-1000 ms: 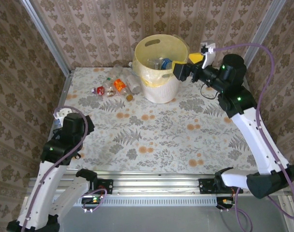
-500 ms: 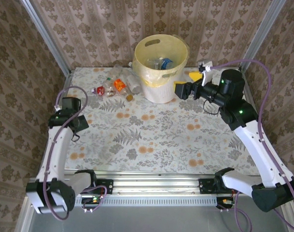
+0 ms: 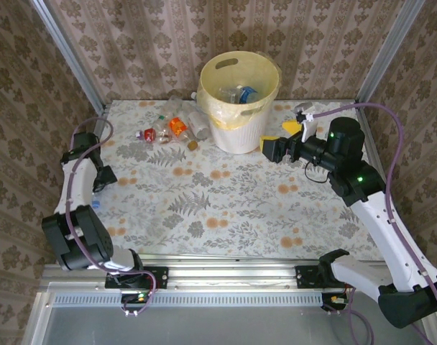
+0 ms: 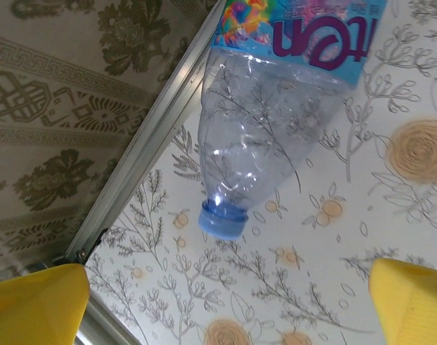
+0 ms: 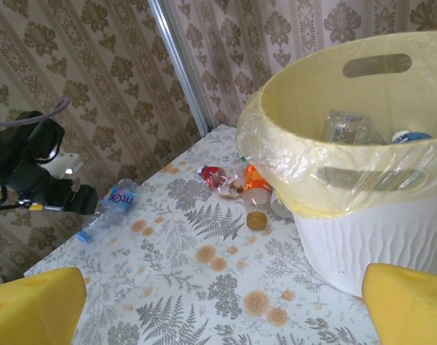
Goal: Throw the plastic bottles in the bin
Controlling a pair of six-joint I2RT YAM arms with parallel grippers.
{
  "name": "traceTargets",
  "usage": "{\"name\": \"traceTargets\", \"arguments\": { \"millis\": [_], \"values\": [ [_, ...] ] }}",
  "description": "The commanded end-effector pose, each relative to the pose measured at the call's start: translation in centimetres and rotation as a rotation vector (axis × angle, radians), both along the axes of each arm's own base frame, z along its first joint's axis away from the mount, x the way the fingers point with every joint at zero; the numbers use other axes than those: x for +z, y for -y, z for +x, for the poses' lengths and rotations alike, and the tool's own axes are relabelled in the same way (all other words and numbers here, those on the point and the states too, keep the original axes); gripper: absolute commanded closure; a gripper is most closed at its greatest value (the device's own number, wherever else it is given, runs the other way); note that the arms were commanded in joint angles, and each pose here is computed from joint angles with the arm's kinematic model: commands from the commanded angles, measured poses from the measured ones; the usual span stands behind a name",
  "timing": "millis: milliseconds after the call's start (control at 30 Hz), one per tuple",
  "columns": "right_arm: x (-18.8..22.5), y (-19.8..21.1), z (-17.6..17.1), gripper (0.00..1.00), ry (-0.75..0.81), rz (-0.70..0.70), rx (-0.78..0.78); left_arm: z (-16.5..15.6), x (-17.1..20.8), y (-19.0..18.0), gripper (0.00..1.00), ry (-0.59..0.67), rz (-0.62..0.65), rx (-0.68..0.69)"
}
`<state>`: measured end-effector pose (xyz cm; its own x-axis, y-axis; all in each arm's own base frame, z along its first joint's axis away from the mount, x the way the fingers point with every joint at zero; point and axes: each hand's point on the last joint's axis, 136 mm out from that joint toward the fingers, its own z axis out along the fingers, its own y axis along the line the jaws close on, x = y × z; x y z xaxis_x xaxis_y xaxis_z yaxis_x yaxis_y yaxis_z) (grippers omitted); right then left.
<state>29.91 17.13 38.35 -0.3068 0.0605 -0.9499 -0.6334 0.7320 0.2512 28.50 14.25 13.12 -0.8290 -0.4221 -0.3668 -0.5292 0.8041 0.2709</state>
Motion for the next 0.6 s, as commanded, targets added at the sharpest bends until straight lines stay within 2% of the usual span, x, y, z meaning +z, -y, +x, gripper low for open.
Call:
{"name": "traceTargets", "arguments": {
  "millis": [0, 167, 367, 567],
  "values": [
    [0.1, -0.4, -1.1, 0.00, 0.014, -0.005, 0.043, 1.5, -0.1, -1.1, 0.00, 0.016, -0.007, -0.020],
    [0.1, -0.3, -1.1, 0.00, 0.019, -0.002, 0.041, 3.7, -1.1, -2.1, 0.00, 0.042, -0.062, -0.026],
    [-0.1, -0.3, -1.1, 0.00, 0.014, -0.004, 0.043, 6.1, -3.0, -3.1, 0.00, 0.004, -0.102, -0.043],
    [-0.1, -0.3, -1.3, 0.00, 0.017, -0.006, 0.045, 7.1, -5.2, -3.7, 0.02, -0.019, -0.153, -0.036]
  ]
}}
